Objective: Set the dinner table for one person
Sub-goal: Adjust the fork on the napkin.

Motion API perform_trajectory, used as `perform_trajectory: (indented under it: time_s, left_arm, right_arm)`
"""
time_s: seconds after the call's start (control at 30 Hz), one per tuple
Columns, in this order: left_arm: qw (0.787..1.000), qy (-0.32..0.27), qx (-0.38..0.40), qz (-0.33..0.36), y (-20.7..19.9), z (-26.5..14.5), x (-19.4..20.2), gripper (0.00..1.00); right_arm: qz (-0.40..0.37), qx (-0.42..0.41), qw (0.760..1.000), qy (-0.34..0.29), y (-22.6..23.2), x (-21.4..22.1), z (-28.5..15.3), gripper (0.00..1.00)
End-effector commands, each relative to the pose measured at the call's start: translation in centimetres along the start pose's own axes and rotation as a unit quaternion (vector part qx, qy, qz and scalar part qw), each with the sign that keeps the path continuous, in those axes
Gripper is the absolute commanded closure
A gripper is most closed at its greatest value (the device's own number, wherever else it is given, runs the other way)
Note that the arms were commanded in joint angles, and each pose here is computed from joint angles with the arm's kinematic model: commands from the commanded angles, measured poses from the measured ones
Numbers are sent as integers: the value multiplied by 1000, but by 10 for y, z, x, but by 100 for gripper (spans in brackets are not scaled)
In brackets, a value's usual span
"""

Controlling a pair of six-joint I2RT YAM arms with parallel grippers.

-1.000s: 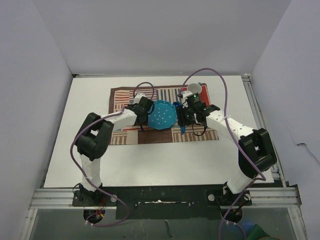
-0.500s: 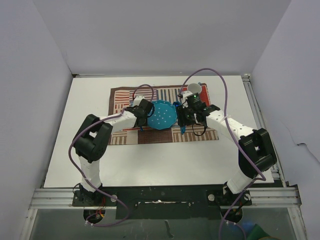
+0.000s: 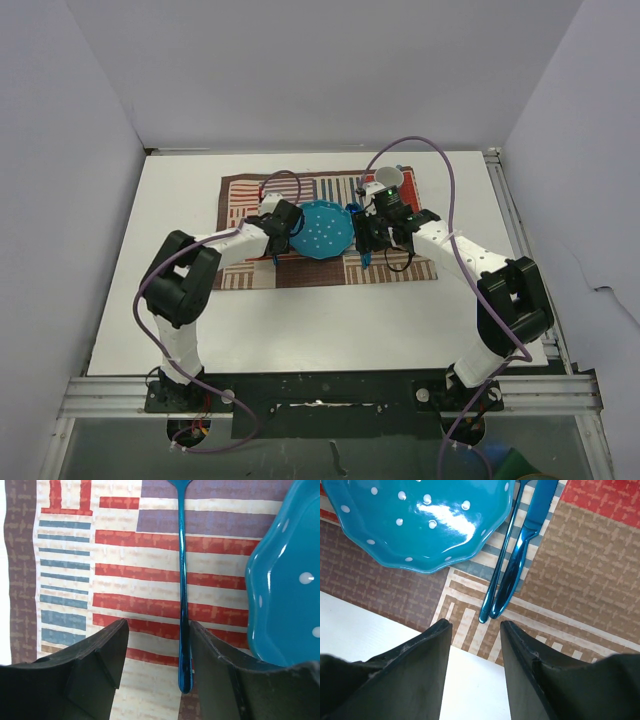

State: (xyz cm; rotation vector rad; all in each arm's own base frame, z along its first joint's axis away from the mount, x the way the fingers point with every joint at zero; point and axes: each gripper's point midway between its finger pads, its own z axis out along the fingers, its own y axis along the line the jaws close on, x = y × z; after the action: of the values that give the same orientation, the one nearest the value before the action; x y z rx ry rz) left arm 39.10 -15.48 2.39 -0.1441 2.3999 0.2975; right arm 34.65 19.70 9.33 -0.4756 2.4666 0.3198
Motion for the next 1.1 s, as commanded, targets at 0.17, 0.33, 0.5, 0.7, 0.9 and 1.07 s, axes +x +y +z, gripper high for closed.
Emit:
perform_trajectory:
  time_s: [0.17, 0.33, 0.5, 0.7, 0.9, 1.07]
  left_arm:
    - [999, 0, -35, -2, 27, -6, -7, 47]
    - [999, -4, -34, -2, 27, -7, -12, 47]
    - [1000, -10, -15, -7, 20, -12, -20, 47]
    - [999, -34, 24, -12, 3, -32, -40, 47]
    - [997, -57, 42, -17, 0, -50, -62, 47]
    - [995, -79, 66, -19, -8, -61, -77, 47]
  right_arm:
    - [-3, -8, 999, -32, 7, -19, -13, 55]
    - [-4, -9, 999, -30, 8, -19, -12, 55]
    - [-10, -9, 1000, -25, 7, -19, -5, 55]
    - [-31, 11, 999, -1, -8, -36, 19, 56]
    - [-35, -3, 999, 18, -10, -51, 44, 56]
    - [-34, -13, 999, 20, -9, -56, 58, 56]
